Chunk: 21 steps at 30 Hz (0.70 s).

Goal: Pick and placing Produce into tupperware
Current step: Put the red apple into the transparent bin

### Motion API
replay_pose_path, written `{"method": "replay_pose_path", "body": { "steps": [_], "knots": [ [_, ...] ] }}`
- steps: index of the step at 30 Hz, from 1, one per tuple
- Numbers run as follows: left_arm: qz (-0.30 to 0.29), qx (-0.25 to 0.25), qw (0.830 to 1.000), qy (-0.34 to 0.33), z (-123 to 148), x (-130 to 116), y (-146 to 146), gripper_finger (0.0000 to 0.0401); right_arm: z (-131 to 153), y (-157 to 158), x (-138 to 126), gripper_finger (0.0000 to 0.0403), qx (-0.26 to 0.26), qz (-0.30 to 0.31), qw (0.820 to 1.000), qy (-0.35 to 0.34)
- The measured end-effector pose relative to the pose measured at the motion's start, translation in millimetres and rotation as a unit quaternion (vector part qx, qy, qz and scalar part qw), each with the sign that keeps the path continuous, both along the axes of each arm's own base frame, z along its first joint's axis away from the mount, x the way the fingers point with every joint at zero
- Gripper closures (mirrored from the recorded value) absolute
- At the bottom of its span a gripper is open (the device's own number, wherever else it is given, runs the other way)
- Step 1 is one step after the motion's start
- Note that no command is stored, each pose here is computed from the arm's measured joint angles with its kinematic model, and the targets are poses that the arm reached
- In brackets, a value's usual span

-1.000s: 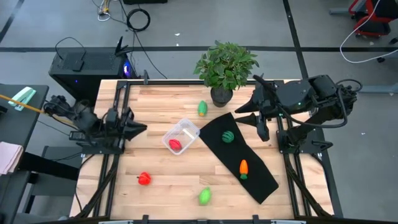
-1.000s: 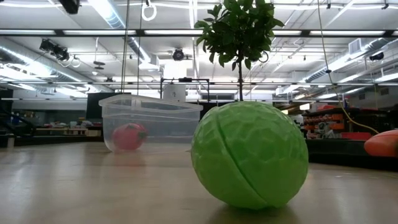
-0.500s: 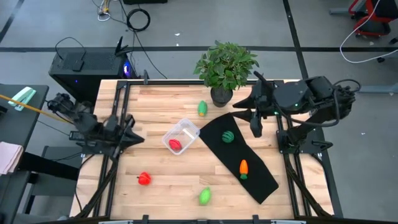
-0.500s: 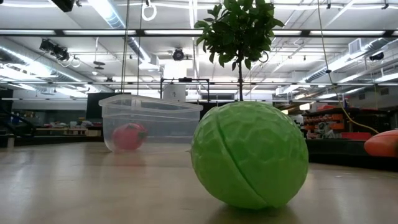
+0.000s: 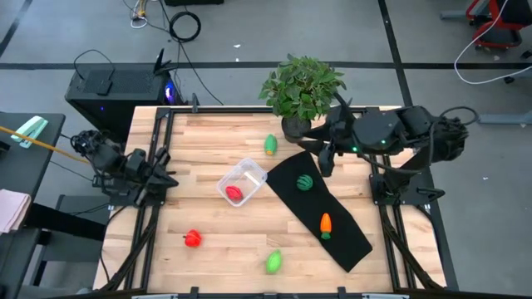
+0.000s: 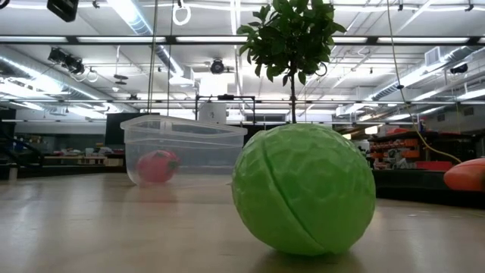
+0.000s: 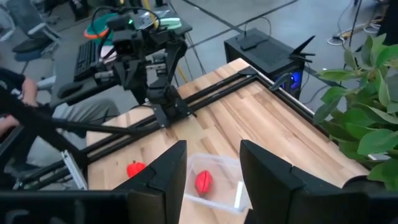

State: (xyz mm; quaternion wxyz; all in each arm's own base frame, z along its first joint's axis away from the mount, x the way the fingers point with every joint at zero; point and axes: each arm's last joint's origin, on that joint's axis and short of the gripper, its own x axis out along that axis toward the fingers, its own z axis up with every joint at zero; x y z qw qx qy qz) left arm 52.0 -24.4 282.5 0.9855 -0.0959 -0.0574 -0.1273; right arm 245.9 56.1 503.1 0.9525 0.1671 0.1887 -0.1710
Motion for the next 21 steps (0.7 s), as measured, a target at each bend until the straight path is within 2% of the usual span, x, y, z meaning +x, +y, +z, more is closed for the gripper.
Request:
{"method": "replay_pose_path", "body": {
  "steps": [5,10,14,17,21],
  "knots": [
    [0.027,0.021,0.999,0.023,-6,0,4,0.0396,-4,-2,11,0.0247,0.001,-0.009,1.000,0.002],
    [0.064,0.021,0.997,0.032,-11,-7,12,0.0384,-6,-7,21,0.0247,0.007,-0.015,1.000,-0.003],
    [0.074,0.022,0.996,0.045,-13,-7,13,0.0392,-8,-9,26,0.0247,0.009,-0.017,1.000,-0.004],
    [0.038,0.003,0.998,0.050,-13,-5,11,0.0396,-7,-8,26,0.0247,0.011,-0.016,1.000,-0.010],
    [-0.073,-0.019,0.996,0.054,-9,0,1,0.0385,-4,-9,26,0.0247,0.014,-0.016,0.999,-0.023]
  ]
}}
